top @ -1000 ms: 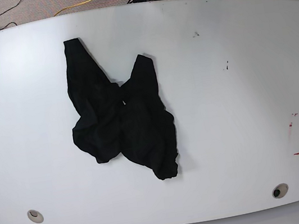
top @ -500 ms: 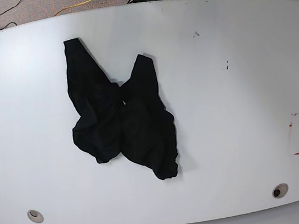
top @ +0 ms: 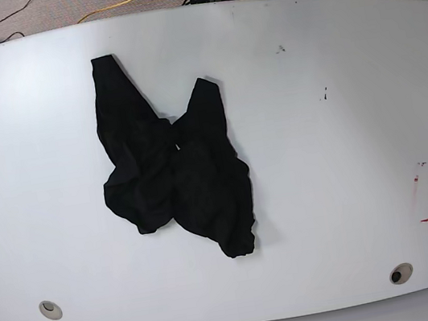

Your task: Layout the t-shirt on the table in an organized manner, then fold the t-shirt properly

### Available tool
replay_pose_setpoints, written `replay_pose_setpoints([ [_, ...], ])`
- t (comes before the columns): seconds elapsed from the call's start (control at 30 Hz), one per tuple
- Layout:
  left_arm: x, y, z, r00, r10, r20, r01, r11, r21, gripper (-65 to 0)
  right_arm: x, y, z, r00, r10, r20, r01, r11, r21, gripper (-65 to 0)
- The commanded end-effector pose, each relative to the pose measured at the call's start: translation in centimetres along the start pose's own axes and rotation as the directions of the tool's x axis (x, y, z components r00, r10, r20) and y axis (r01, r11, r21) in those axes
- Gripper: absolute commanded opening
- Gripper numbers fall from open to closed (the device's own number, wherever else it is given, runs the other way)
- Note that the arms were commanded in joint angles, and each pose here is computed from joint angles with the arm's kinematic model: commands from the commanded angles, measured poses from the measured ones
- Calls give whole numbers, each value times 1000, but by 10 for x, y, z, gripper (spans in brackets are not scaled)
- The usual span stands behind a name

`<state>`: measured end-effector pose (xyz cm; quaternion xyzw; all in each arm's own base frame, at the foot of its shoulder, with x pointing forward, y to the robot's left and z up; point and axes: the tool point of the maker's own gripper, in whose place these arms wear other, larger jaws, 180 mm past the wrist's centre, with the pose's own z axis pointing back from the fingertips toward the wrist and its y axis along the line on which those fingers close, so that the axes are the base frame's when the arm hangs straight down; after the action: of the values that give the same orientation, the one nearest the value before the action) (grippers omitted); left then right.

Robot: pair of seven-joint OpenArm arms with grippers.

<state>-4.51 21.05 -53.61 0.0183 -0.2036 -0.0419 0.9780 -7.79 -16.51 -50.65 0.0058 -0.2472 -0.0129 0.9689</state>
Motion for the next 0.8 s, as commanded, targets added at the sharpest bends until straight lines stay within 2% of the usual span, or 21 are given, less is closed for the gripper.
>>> replay_pose_setpoints([
  [0.0, 0, 3, 16, 1000, -3, 19, 3, 1000, 3, -382, 13, -4, 19, 998, -47, 46, 47, 999, -9, -523],
  [0.17, 7, 4, 34, 999, -4, 46, 3, 1000, 5, -382, 27, -6, 42, 996, -77, 54, 78, 997, -9, -522],
  [0.33, 17, 10, 54, 997, -2, 81, 0, 1000, 24, -369, 48, -4, 63, 994, -69, 90, 69, 998, -2, -520],
  [0.6, 56, 16, 77, 983, 2, 182, -10, 999, 45, -224, 87, 0, 85, 984, -34, 173, 33, 999, 7, -518],
  [0.77, 89, 20, 90, 963, 20, 269, -36, 998, 55, -172, 116, -1, 90, 970, -14, 244, 13, 1000, 3, -518],
])
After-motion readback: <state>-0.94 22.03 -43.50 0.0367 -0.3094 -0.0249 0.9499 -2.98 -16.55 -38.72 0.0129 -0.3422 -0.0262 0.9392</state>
